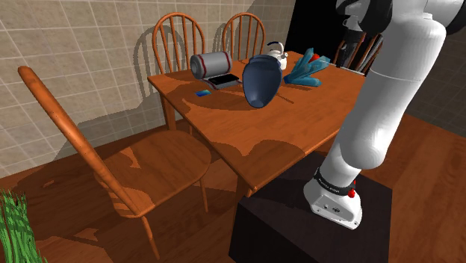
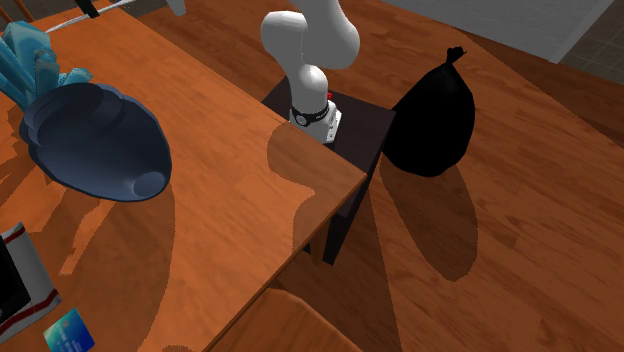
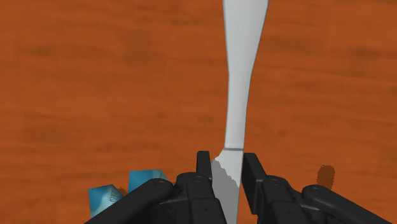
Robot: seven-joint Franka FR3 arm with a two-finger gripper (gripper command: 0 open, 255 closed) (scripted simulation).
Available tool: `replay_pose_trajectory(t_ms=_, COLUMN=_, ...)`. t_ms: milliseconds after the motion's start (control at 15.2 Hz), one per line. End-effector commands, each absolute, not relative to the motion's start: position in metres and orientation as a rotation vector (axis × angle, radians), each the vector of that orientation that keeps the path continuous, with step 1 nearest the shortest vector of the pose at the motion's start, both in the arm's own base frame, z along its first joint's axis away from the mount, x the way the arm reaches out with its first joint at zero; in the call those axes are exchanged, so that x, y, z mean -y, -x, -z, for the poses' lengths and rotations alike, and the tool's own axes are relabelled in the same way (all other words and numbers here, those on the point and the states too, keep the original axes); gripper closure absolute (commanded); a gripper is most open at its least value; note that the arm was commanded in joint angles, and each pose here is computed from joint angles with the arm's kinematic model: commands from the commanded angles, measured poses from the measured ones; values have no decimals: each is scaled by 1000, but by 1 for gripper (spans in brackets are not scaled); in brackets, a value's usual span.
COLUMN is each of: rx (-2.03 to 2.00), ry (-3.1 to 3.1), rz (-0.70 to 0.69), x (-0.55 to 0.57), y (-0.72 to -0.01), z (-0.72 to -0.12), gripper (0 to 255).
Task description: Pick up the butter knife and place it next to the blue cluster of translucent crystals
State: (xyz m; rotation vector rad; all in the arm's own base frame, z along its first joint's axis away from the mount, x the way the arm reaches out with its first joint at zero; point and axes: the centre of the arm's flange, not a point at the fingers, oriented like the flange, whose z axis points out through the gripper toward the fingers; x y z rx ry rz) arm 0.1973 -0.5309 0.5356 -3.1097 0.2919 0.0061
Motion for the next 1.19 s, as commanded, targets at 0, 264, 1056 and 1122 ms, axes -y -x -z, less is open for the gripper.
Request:
replay_pose_trajectory(t_ms=0, rx=-292, ry=3110, rz=-6, x=531, y=-197, z=-524, gripper=255)
replay_pose_trajectory(t_ms=264, rx=-292, ry=3110, rz=-6, x=531, y=-197, z=-503, gripper=255)
replay_pose_trajectory(t_ms=1056, rx=-292, ry=3110, rz=-6, x=531, y=-197, z=-440, gripper=255)
replay_pose_trajectory(t_ms=1122, rx=-292, ry=3110, rz=-6, x=531, y=-197, z=-434, gripper=255)
